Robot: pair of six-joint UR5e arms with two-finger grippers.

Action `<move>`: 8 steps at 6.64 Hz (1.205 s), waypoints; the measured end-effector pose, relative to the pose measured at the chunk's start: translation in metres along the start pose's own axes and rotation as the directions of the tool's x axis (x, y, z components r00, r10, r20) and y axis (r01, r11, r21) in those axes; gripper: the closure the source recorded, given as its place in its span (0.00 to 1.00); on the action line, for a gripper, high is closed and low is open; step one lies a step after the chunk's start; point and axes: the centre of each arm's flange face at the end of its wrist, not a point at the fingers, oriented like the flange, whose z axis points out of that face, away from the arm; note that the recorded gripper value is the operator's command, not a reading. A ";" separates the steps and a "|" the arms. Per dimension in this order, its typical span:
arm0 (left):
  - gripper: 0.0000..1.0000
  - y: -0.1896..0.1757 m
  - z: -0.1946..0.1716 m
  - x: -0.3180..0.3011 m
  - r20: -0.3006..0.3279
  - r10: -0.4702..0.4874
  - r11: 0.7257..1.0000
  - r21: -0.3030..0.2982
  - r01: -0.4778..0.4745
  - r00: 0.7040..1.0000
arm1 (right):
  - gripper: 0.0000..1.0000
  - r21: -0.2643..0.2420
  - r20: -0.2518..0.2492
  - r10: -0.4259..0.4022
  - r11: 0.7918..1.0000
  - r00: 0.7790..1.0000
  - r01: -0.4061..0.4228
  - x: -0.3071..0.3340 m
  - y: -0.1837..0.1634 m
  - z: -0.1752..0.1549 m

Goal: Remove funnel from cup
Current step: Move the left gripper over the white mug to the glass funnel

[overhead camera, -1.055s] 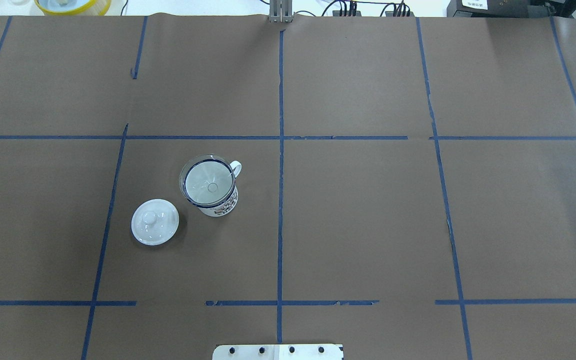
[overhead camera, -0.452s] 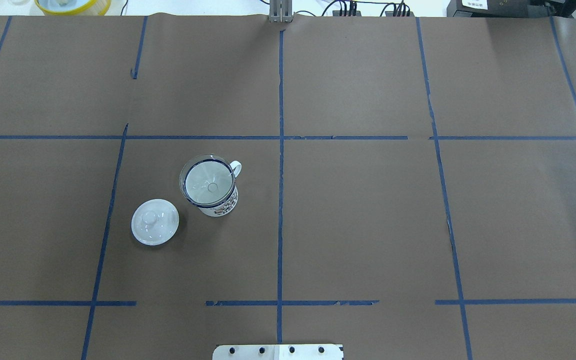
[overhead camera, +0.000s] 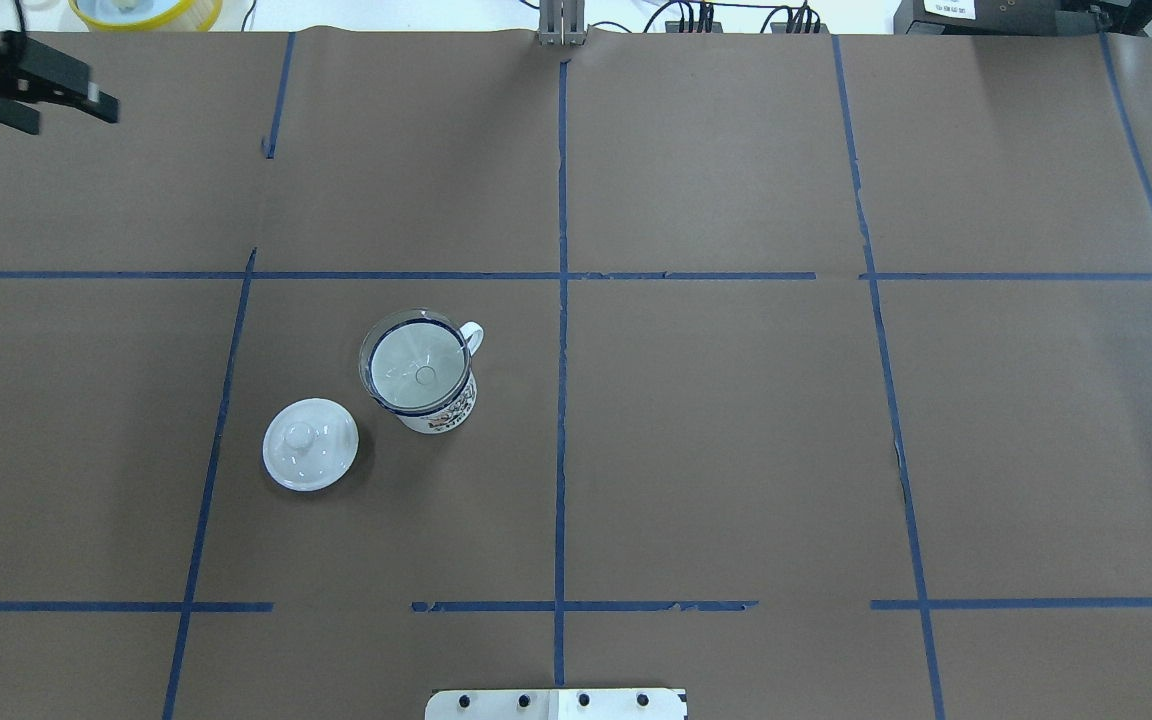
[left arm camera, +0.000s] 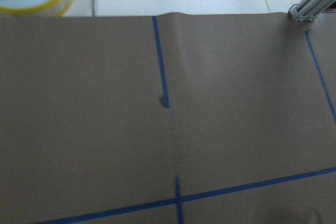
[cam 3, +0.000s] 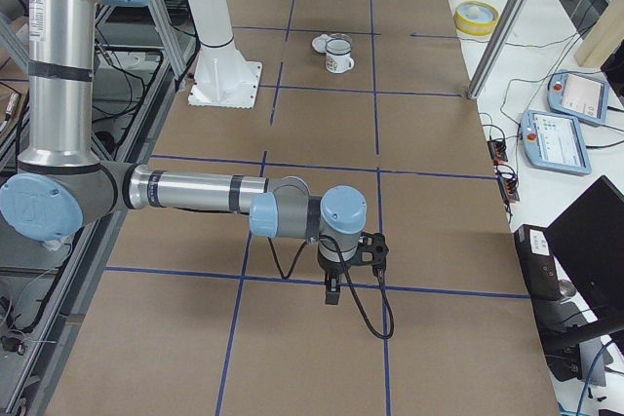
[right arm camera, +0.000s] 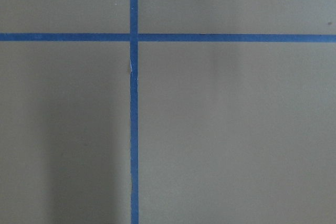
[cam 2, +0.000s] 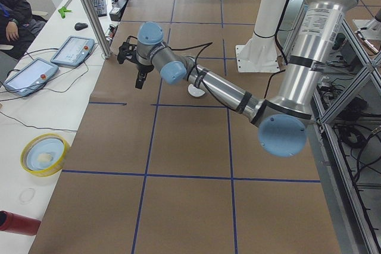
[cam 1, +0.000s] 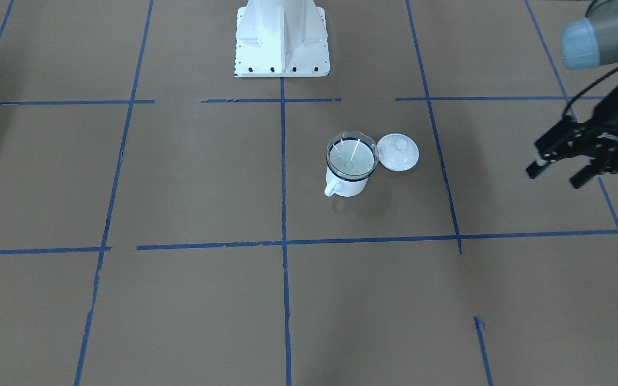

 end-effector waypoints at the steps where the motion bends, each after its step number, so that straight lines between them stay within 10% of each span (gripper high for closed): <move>1: 0.00 0.019 0.040 0.064 0.006 -0.111 0.993 -0.051 0.111 0.994 | 0.00 0.000 0.000 0.000 1.000 1.000 0.000 0.000 0.000 0.000; 4: 0.00 0.097 0.129 0.221 0.182 -0.296 0.942 -0.106 0.318 0.938 | 0.00 0.000 0.000 0.000 1.000 1.000 0.000 0.000 0.000 0.000; 8: 0.00 0.139 0.187 0.252 0.331 -0.317 0.933 -0.060 0.355 0.889 | 0.00 0.000 0.000 0.000 1.000 1.000 0.000 0.000 0.000 0.000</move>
